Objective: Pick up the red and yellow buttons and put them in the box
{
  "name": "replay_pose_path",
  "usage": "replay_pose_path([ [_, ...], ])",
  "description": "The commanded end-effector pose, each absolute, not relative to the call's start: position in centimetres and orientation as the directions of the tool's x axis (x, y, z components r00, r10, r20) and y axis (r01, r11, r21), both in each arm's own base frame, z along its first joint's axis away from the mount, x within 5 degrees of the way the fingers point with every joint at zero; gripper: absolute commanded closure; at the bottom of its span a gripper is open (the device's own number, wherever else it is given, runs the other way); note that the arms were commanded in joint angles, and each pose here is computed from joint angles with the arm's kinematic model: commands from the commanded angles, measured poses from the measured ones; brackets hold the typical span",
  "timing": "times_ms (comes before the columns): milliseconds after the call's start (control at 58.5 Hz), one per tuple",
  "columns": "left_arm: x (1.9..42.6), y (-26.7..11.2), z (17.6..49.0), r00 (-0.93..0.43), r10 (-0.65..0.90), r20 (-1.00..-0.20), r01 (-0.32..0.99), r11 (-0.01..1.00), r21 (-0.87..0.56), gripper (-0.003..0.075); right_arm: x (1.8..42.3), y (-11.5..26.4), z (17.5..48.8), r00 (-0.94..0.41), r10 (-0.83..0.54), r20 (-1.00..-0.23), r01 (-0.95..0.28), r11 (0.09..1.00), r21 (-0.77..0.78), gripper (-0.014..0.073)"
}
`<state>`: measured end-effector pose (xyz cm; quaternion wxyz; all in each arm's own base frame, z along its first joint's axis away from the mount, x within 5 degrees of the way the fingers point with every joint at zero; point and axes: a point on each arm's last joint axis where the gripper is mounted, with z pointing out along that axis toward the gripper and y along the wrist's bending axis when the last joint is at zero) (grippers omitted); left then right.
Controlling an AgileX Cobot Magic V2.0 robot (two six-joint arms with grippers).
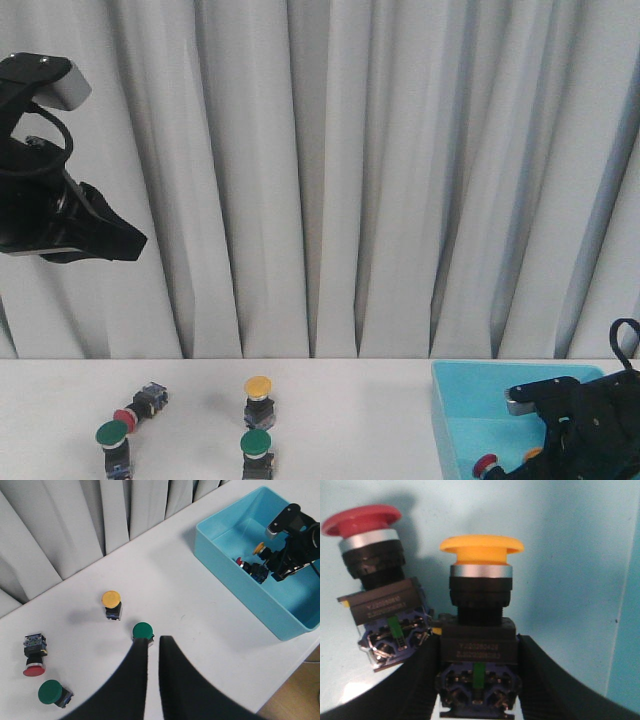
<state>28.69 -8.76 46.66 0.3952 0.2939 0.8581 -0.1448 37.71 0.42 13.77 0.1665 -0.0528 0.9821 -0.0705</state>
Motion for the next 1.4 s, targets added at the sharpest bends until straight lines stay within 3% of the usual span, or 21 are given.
replay_pose_path([
  [0,27.8,-8.6,48.5,-0.457,0.338,-0.823,0.607,0.795,-0.010,0.0675,38.6,0.2,15.6,-0.911,-0.127,-0.392,-0.066,0.984,-0.165,0.0595],
  [154,27.8,-8.6,48.5,-0.457,0.338,-0.823,0.607,0.795,-0.010,0.0674,38.6,0.2,15.4,-0.914,-0.123,-0.387,-0.063,0.985,-0.163,0.0562],
  [325,27.8,-8.6,48.5,-0.457,0.338,-0.823,0.607,0.795,-0.010,0.0674,38.6,0.2,15.4,-0.914,-0.123,-0.386,-0.063,0.985,-0.164,0.0469],
  [616,27.8,-8.6,48.5,-0.457,0.338,-0.822,0.607,0.795,-0.010,0.0674,38.7,0.2,16.8,-0.902,-0.110,-0.418,-0.047,0.986,-0.158,0.0167],
  [787,27.8,-8.6,48.5,-0.457,0.338,-0.823,0.607,0.795,-0.010,0.0674,39.1,0.1,19.1,-0.890,-0.106,-0.444,-0.033,0.985,-0.169,0.0064],
  [975,27.8,-8.6,48.5,-0.457,0.338,-0.823,0.607,0.795,-0.010,0.0675,39.2,0.0,21.4,-0.892,-0.090,-0.442,-0.011,0.984,-0.179,0.0064],
  [1180,27.8,-8.6,48.5,-0.457,0.339,-0.822,0.606,0.795,-0.009,0.0675,38.1,0.1,27.4,-0.792,-0.089,-0.603,0.012,0.987,-0.162,0.0100],
  [1299,27.9,-8.6,48.5,-0.455,0.338,-0.824,0.605,0.796,-0.007,0.0680,36.4,0.2,31.4,-0.709,-0.071,-0.702,0.029,0.991,-0.130,0.0199],
  [1385,27.9,-8.6,48.6,-0.451,0.335,-0.827,0.603,0.798,-0.005,0.0706,34.5,0.3,34.6,-0.638,-0.076,-0.766,0.026,0.992,-0.120,0.0326],
])
